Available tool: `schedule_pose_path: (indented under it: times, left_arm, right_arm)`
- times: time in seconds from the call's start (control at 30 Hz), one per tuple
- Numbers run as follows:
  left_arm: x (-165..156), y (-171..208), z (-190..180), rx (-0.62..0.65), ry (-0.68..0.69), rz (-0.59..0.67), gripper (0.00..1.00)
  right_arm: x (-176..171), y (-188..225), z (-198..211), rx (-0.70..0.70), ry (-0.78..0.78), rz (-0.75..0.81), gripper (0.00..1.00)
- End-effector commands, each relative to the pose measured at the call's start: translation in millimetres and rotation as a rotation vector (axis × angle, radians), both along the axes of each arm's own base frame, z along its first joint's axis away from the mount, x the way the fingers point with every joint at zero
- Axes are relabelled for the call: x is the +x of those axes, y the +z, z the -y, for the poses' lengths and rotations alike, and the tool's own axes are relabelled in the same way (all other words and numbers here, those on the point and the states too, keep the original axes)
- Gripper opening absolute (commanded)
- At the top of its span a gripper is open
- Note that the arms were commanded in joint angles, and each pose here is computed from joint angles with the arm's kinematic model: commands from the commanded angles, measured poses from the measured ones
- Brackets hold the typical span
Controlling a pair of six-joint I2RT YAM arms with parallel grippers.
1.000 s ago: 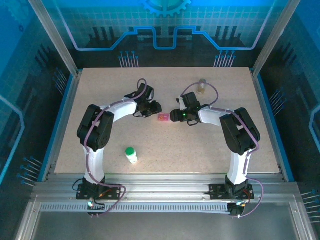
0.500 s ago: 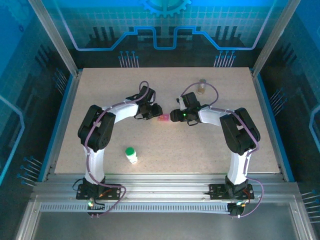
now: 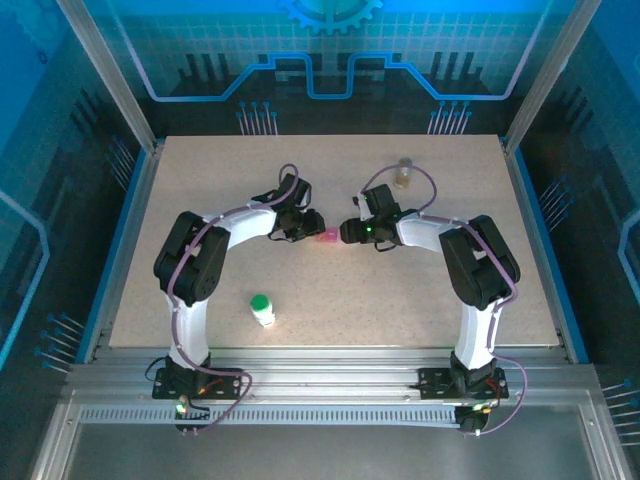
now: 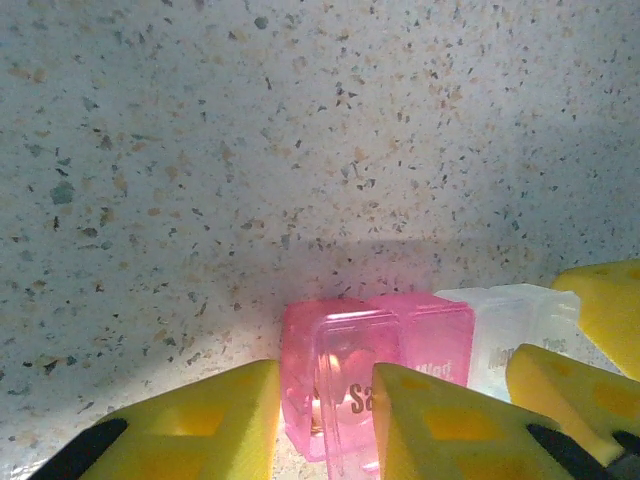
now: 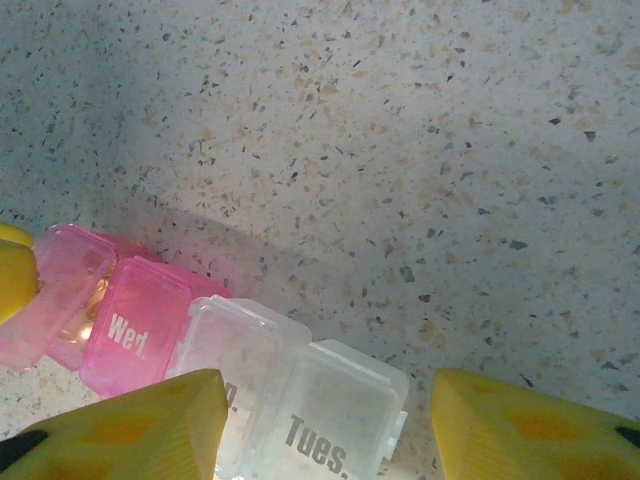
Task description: Sort the pills into containers
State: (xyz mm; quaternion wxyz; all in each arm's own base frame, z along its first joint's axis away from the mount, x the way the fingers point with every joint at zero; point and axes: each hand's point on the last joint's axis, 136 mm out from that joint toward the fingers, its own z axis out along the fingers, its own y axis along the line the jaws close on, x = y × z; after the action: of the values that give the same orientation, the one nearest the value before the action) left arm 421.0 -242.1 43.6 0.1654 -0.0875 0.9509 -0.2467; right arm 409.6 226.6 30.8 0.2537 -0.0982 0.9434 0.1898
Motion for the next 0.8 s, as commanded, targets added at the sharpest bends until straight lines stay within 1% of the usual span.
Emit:
schedule_pose_path:
  times: [0.0, 0.2, 0.33, 0.43, 0.5, 0.67, 0.77]
  left_arm:
    - [-2.6, 19.9, 2.7, -0.008, -0.021, 0.032, 0.31]
    - [-7.0, 11.2, -0.4, 0.007, -0.021, 0.014, 0.31]
    - [-15.3, -18.9, -3.7, 0.025, -0.013, -0.044, 0.31]
    - [-23.1, -46.1, -7.6, 0.049, -0.007, -0.101, 0.28]
    - [-25.8, -54.1, -10.9, 0.066, -0.003, -0.112, 0.27]
    - [-20.8, -44.2, -15.3, 0.098, -0.006, -0.078, 0.26]
    - [-15.0, -23.3, -11.6, 0.075, -0.009, -0.037, 0.26]
  right_arm:
    - [-18.3, -33.3, 6.7, -0.073, 0.010, -0.094, 0.57]
    - [-18.6, -35.1, 6.7, -0.076, 0.013, -0.098, 0.57]
    - [-18.8, -36.7, 7.1, -0.080, 0.013, -0.101, 0.57]
    - [-18.8, -37.2, 8.2, -0.080, 0.012, -0.102, 0.57]
    - [-18.7, -36.8, 8.9, -0.082, 0.012, -0.101, 0.57]
    - [-18.2, -34.8, 10.5, -0.082, 0.011, -0.101, 0.58]
    - [-17.0, -31.6, 9.6, -0.073, 0.012, -0.094, 0.58]
